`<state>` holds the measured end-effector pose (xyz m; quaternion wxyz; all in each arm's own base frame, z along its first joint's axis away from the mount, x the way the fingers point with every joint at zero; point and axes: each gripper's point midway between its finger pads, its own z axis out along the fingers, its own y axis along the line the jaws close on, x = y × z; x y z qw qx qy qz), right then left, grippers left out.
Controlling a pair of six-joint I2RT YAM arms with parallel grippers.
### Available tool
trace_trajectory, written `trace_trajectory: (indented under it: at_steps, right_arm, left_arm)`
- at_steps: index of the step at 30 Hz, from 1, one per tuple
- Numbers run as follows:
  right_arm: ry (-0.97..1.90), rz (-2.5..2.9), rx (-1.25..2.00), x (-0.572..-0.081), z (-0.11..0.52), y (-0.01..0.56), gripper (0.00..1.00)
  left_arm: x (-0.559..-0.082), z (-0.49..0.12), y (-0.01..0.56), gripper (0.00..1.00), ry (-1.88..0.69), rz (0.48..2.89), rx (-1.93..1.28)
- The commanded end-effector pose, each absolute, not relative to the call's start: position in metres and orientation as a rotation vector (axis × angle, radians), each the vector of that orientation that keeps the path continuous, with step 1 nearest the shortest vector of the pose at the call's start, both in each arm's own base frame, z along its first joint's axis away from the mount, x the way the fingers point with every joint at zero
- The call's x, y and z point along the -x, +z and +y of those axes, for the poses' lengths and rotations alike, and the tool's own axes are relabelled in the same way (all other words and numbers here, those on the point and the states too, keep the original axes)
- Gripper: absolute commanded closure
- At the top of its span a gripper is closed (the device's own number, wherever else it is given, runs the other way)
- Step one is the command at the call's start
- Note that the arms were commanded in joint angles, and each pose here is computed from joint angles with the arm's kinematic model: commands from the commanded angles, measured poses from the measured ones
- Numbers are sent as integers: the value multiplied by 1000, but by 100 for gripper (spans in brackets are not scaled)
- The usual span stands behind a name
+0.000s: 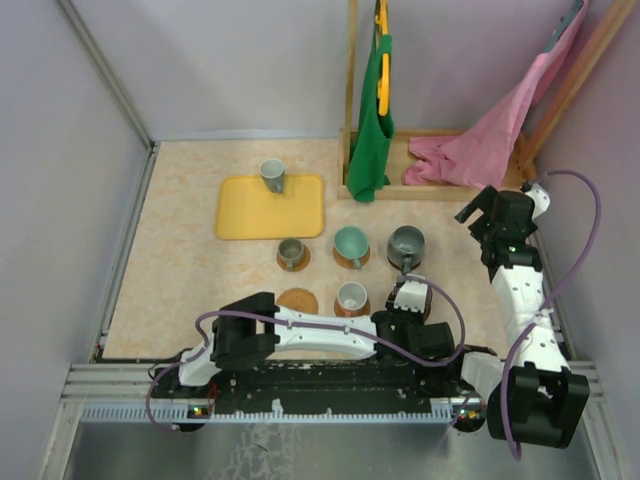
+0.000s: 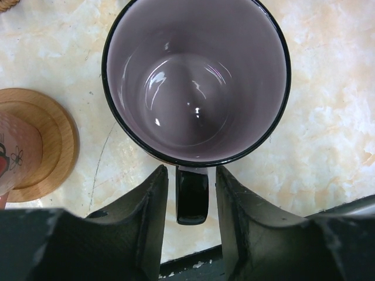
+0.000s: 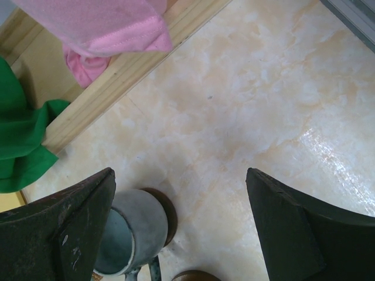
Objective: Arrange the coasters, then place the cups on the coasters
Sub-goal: Place the cup on the coaster.
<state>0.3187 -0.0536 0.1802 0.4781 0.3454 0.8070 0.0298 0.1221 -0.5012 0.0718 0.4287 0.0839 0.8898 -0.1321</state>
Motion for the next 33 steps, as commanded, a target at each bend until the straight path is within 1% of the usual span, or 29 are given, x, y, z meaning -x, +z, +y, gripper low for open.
trace_trajectory:
  at_steps: [1, 2, 6, 9, 16, 22, 24, 29, 33]
  right_arm:
    - [78, 1888, -846, -323, -60, 198, 7]
    - [78, 1888, -847, -323, -59, 198, 7]
    - [79, 1887, -847, -323, -59, 198, 7]
    - [80, 1884, -849, -322, -59, 199, 7]
    - [77, 1887, -851, -318, -59, 198, 7]
    - [79, 1895, -843, -313, -57, 194, 7]
    - [90, 1896, -835, -311, -55, 194, 7]
    - [102, 1898, -823, -310, -53, 196, 7]
    - [107, 1884, -818, -312, -53, 200, 7]
  left_arm:
    - [-117, -500, 84, 53, -353, 2213, -192]
    - [-118, -499, 85, 51, -352, 2211, -191]
    - [-117, -496, 94, 48, -355, 2203, -188]
    - [-119, -495, 103, 44, -361, 2188, -186]
    - [-121, -487, 137, 44, -373, 2143, -207]
    - [-124, -466, 185, 44, -403, 2098, -227]
    - [-127, -457, 199, 42, -407, 2074, -257]
    - [-151, -419, 219, 40, -372, 2060, -280]
    - [-201, -369, 220, 40, -281, 2064, -213]
